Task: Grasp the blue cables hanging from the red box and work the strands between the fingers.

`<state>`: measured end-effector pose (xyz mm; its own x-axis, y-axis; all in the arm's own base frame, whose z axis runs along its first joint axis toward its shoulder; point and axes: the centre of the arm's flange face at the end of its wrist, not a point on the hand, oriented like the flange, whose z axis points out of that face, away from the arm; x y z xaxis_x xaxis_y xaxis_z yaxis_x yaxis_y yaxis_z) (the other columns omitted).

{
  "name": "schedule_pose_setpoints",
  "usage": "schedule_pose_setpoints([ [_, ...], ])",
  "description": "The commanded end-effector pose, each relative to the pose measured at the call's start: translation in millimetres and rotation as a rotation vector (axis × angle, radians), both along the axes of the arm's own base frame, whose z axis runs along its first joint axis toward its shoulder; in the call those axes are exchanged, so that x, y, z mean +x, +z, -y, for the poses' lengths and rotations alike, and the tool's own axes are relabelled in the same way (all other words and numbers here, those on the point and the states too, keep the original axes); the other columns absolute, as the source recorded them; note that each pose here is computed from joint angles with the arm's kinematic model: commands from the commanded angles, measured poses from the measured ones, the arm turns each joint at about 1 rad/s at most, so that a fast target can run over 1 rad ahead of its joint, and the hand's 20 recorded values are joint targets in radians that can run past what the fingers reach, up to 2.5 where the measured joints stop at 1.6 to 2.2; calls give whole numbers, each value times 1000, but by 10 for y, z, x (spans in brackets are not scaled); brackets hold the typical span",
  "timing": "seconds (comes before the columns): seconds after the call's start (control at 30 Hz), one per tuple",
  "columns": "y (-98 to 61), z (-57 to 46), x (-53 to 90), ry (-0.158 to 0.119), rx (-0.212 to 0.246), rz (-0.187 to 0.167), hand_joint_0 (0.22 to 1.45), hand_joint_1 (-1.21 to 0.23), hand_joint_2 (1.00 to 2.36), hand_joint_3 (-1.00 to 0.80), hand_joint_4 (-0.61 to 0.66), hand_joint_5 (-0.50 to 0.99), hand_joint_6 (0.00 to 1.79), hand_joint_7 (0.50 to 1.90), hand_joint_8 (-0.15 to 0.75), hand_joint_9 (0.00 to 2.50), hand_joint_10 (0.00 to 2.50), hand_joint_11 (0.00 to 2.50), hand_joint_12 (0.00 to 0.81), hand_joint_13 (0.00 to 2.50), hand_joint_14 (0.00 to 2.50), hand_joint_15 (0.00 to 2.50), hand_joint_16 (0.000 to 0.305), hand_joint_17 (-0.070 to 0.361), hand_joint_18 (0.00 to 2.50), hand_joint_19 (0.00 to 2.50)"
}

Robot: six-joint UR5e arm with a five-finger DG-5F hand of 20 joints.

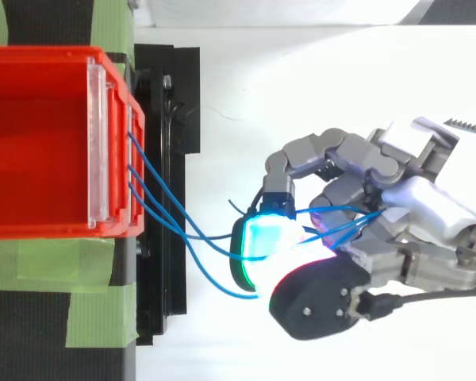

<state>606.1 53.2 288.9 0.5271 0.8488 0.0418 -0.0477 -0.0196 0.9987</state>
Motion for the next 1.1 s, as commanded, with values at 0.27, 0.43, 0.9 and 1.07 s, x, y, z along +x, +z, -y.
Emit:
schedule_pose_setpoints([
  [0.27, -10, 22, -13, -4, -11, -16, 770, -636, 1010, -683, 297, -70, 1075, 1152, 545, 1326, 2500, 2500, 672, 1690, 2500, 1934, 201, 151, 1950, 713],
  [0.43, -2, 28, -12, -15, -37, -30, 819, -644, 1013, -556, 298, -54, 1111, 1126, 545, 1326, 2500, 2500, 672, 1690, 2500, 1934, 201, 151, 1950, 713],
  [0.9, 1, 48, 3, -18, -52, -31, 994, -720, 1000, 24, 303, -64, 1286, 1030, 545, 1326, 2500, 2500, 672, 1690, 2500, 1934, 201, 151, 1950, 713],
  [1.07, 26, 68, 41, -27, -79, -22, 890, -733, 1004, -146, 311, -117, 1285, 1033, 545, 1326, 2500, 2500, 672, 1690, 2500, 1934, 201, 151, 1950, 713],
])
